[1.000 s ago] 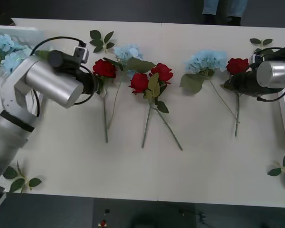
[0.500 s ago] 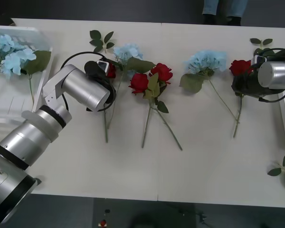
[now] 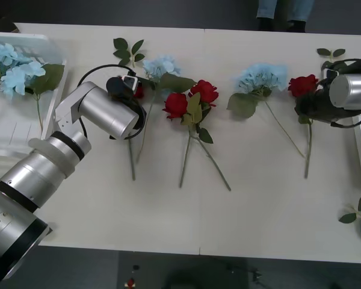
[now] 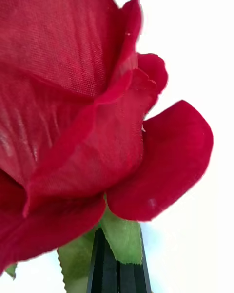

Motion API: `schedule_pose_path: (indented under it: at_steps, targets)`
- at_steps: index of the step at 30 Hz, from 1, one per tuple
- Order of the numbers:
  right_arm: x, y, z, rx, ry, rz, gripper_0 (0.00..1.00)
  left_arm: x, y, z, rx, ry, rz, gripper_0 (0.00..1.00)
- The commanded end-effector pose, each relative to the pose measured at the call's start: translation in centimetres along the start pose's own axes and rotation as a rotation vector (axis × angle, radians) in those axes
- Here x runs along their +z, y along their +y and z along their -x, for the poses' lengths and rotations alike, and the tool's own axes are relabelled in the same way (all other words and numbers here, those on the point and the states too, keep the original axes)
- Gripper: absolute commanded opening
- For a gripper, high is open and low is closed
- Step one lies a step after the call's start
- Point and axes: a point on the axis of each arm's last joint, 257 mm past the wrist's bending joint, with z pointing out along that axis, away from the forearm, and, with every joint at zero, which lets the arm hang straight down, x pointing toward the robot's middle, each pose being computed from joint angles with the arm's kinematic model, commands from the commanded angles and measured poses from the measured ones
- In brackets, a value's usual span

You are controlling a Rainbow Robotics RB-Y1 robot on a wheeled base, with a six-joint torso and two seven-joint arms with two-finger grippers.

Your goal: Put the red flowers into the right box and the blue flowers into the left box

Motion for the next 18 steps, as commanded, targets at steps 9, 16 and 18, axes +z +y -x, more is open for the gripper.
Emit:
schedule_pose_path:
  at_steps: [9,16,18]
  targets:
    - [-13.4,-9.5,9.2,-0.171,-0.036,-0.122,0.0,-5.3,4.5,5.4,-0.15,-0.132,-0.078,0.0]
    - [-17.5,-18.8,8.0,-0.249,0.008,-0.197,0.0,-11.6,7.9,6.0,-0.178,-0.164,-0.205,0.0]
    - [-18.1,-21.1,7.6,-0.244,0.007,-0.22,0.0,-13.3,8.4,5.7,-0.177,-0.16,-0.248,0.0]
